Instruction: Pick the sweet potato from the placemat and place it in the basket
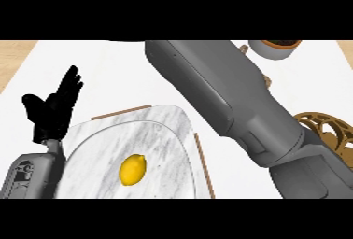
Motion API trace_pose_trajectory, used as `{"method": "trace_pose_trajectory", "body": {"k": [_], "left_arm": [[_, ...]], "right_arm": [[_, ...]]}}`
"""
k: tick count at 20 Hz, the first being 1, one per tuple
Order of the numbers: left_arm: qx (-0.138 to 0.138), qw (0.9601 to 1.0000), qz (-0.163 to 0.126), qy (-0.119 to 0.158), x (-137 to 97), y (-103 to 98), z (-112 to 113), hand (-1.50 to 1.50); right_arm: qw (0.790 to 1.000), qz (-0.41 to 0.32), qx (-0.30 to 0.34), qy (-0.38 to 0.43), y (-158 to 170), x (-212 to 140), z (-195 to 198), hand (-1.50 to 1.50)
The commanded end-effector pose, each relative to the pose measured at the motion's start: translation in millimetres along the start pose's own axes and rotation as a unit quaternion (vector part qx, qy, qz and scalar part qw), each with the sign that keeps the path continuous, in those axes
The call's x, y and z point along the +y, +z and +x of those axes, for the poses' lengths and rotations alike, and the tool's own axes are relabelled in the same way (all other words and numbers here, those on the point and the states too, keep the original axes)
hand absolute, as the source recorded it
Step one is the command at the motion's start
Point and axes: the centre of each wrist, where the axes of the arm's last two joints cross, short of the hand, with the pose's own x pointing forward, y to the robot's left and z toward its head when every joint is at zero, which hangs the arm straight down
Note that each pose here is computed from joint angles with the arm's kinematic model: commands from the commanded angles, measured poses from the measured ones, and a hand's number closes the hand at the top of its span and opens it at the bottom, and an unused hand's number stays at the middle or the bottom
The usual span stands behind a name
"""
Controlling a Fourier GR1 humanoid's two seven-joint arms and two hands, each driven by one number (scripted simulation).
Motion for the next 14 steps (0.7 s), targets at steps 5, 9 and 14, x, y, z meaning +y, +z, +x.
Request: {"method": "trace_pose_trajectory", "body": {"k": [5, 9, 14], "left_arm": [[0.005, 1.0, 0.005, 0.001, 0.2, 5.5, -2.0, 0.0], [-0.001, 0.9999, 0.012, 0.003, 2.9, 9.2, 6.8, 0.0], [0.012, 0.9996, 0.027, -0.004, 14.6, 6.4, -20.5, 0.0]], "right_arm": [[0.995, 0.005, 0.101, 0.023, -19.0, 19.0, -30.0, 1.5], [0.995, 0.025, 0.101, 0.008, -21.1, 17.0, -28.7, 1.5], [0.994, 0.043, 0.095, -0.029, -26.9, 21.7, -52.5, 1.5]]}}
